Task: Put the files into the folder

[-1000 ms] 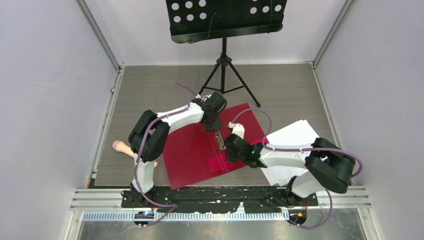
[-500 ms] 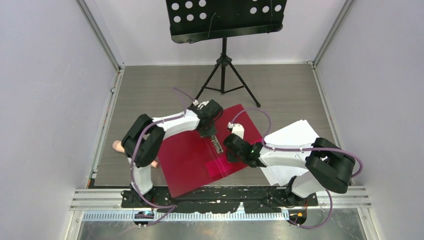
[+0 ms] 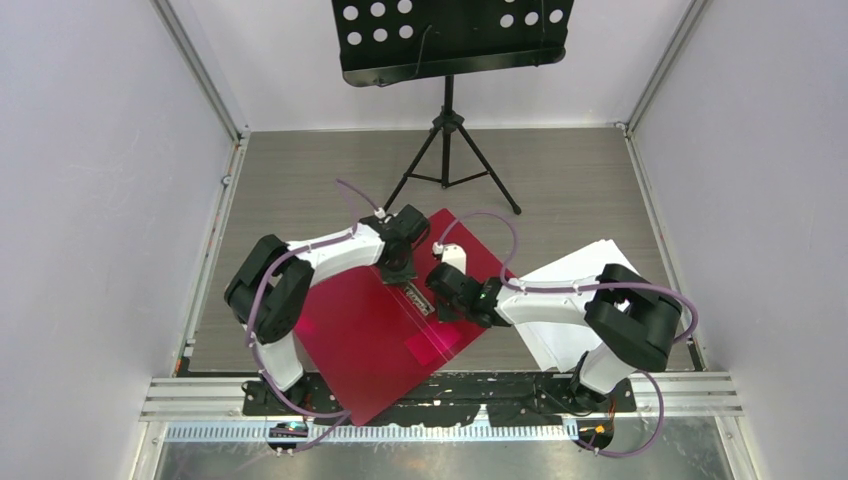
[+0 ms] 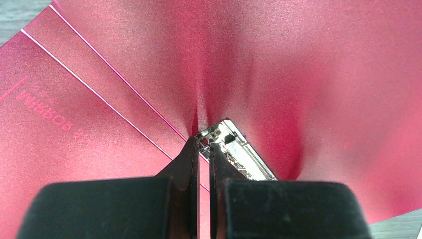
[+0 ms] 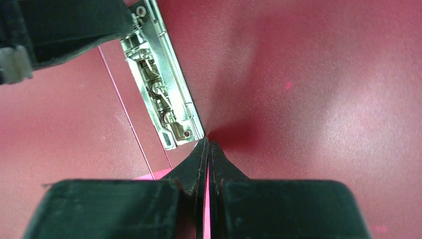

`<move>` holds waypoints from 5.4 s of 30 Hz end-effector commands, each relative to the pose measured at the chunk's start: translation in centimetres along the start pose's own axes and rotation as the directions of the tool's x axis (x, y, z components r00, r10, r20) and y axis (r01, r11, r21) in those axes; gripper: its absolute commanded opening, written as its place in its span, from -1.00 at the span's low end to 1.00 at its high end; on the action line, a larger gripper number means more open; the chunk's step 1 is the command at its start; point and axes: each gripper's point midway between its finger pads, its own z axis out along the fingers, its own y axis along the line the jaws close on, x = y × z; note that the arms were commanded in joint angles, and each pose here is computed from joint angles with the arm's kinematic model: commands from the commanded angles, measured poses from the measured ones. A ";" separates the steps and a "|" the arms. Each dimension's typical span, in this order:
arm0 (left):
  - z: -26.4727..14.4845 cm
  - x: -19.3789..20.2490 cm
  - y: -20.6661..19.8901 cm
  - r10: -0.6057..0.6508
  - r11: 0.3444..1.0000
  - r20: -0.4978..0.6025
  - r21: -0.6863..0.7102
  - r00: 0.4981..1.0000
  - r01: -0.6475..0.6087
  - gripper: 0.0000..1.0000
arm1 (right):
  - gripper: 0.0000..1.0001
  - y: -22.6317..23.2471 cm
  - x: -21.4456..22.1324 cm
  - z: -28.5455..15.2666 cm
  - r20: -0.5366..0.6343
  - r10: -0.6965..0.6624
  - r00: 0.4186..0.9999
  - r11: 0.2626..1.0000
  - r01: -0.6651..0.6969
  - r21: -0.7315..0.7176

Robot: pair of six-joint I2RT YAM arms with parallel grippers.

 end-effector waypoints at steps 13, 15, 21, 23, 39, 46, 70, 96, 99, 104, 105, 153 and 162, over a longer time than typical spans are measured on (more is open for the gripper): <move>2.1 5.0 3.8 0.123 0.990 -0.205 -0.037 0.971 -0.134 -1.00 | -0.90 5.5 -2.0 -1.0 0.056 -0.130 0.990 0.988 0.134 -0.070; 2.1 5.0 3.8 0.124 0.990 -0.207 -0.038 0.970 -0.135 -1.00 | -0.90 5.5 -1.9 -0.7 0.051 -0.139 0.989 0.988 0.142 -0.055; 2.1 5.0 4.0 0.138 0.988 -0.210 -0.040 0.968 -0.150 -1.00 | -0.90 3.9 -0.8 0.4 0.021 -0.148 0.989 0.989 0.148 0.026; 2.1 4.9 3.9 0.144 0.987 -0.208 -0.038 0.968 -0.155 -1.00 | -0.90 3.5 -0.4 0.5 0.017 -0.145 0.989 0.989 0.144 0.035; 2.1 4.7 3.9 0.187 0.979 -0.225 -0.040 0.956 -0.201 -1.00 | -0.87 0.3 2.9 1.6 -0.049 -0.184 0.982 0.959 0.190 0.213; 2.4 4.9 4.6 0.205 0.972 -0.238 -0.065 0.949 -0.226 -1.00 | -0.90 -2.3 4.5 1.0 -0.058 -0.143 0.988 0.951 0.154 0.268; 2.2 4.5 5.5 0.203 0.969 -0.241 -0.090 0.949 -0.230 -1.00 | -0.89 -5.3 7.6 0.2 -0.223 -0.255 0.941 0.795 0.335 0.505; 2.3 4.7 5.7 0.197 0.973 -0.242 -0.067 0.950 -0.219 -1.00 | -0.41 -5.3 3.4 -0.2 -0.032 -0.013 0.999 0.946 0.023 0.323; 2.1 4.3 5.1 0.203 0.975 -0.226 -0.043 0.953 -0.218 -1.00 | -0.25 -3.1 1.9 -0.6 0.000 -0.015 1.000 0.975 0.014 0.221; 1.3 2.5 2.2 0.226 0.974 -0.191 0.045 0.955 -0.221 -1.00 | -0.22 -0.3 0.8 -1.4 0.015 0.008 1.000 0.996 -0.010 0.087; 0.9 1.8 1.2 0.235 0.972 -0.177 0.070 0.956 -0.226 -1.00 | -0.21 0.2 0.5 -1.4 0.027 0.011 1.000 0.998 -0.013 0.065; -14.2 -2.6 2.6 0.231 0.965 0.147 0.092 0.962 -0.246 0.37 | -0.59 3.2 -12.0 8.2 0.055 0.073 0.996 0.991 -0.066 -0.120; -12.6 0.5 0.9 0.267 0.954 0.110 0.108 0.958 -0.278 0.35 | -0.19 3.7 -17.0 4.8 0.142 0.090 0.986 0.987 -0.069 -0.146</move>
